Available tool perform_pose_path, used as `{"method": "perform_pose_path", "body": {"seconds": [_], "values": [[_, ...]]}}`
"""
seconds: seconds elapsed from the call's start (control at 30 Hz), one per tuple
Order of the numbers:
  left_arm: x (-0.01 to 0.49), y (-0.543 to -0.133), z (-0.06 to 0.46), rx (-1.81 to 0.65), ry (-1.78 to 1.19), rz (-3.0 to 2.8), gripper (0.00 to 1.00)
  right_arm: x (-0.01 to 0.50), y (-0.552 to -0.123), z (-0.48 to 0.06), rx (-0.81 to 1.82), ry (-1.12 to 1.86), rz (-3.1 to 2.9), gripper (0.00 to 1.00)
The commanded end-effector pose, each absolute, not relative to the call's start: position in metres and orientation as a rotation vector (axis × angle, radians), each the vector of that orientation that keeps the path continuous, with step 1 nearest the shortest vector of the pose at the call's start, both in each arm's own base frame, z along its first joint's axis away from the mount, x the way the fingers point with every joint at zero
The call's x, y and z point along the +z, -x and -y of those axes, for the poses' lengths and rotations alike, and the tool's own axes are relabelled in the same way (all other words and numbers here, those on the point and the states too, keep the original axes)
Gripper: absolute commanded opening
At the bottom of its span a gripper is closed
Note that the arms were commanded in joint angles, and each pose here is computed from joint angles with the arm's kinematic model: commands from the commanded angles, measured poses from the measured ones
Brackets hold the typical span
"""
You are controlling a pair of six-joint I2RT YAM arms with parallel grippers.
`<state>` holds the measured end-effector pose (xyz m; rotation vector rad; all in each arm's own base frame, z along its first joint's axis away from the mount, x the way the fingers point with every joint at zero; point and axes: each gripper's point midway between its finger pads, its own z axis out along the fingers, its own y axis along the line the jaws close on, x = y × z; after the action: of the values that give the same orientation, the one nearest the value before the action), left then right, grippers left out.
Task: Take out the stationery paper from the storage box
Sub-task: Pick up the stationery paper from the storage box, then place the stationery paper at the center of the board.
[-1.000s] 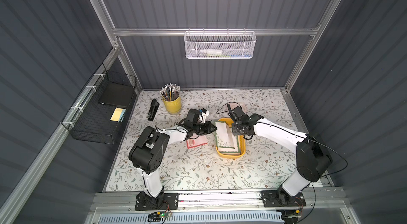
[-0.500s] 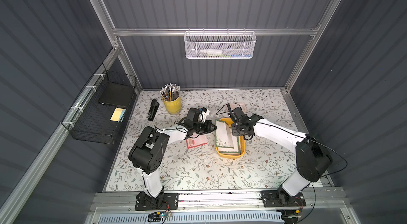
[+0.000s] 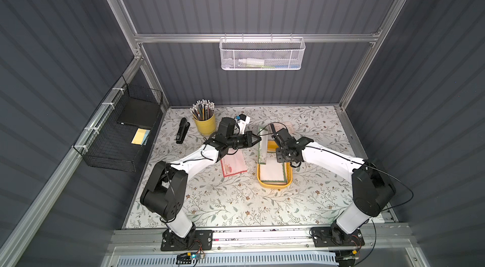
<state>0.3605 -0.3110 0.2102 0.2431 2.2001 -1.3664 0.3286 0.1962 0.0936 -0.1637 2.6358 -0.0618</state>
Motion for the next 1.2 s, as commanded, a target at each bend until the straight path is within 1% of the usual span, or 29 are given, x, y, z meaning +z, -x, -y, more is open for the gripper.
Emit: {"method": "perform_pose_path", "body": {"seconds": [0.0, 0.3, 0.37, 0.47, 0.57, 0.73, 0.87, 0.97, 1.07, 1.17], "values": [[0.238, -0.349, 0.305, -1.357, -0.248, -2.171, 0.0, 0.085, -0.326, -0.19, -0.092, 0.144, -2.654, 0.45], [0.261, -0.338, 0.276, -1.258, -0.185, -2.16, 0.0, 0.086, -0.326, -0.187, -0.106, 0.133, -2.65, 0.45], [0.256, -0.336, 0.267, -1.227, -0.154, -2.177, 0.0, 0.092, -0.327, -0.185, -0.101, 0.111, -2.631, 0.45], [0.233, -0.331, 0.25, -1.187, -0.099, -2.233, 0.0, 0.11, -0.33, -0.189, -0.015, 0.079, -2.58, 0.46], [0.213, -0.325, 0.231, -1.163, -0.06, -2.265, 0.0, 0.135, -0.334, -0.192, 0.057, 0.053, -2.505, 0.51], [0.204, -0.322, 0.21, -1.146, -0.014, -2.254, 0.0, 0.167, -0.34, -0.193, 0.15, 0.045, -2.403, 0.57], [0.193, -0.322, 0.207, -1.133, -0.026, -2.265, 0.0, 0.182, -0.342, -0.195, 0.198, 0.041, -2.36, 0.62], [0.178, -0.322, 0.205, -1.119, -0.025, -2.29, 0.0, 0.199, -0.345, -0.198, 0.264, 0.03, -2.325, 0.63], [0.162, -0.321, 0.203, -1.101, -0.017, -2.327, 0.0, 0.225, -0.347, -0.196, 0.33, -0.006, -2.248, 0.72], [0.144, -0.32, 0.198, -1.053, -0.01, -2.373, 0.0, 0.262, -0.348, -0.19, 0.484, -0.064, -2.114, 0.73]]}}
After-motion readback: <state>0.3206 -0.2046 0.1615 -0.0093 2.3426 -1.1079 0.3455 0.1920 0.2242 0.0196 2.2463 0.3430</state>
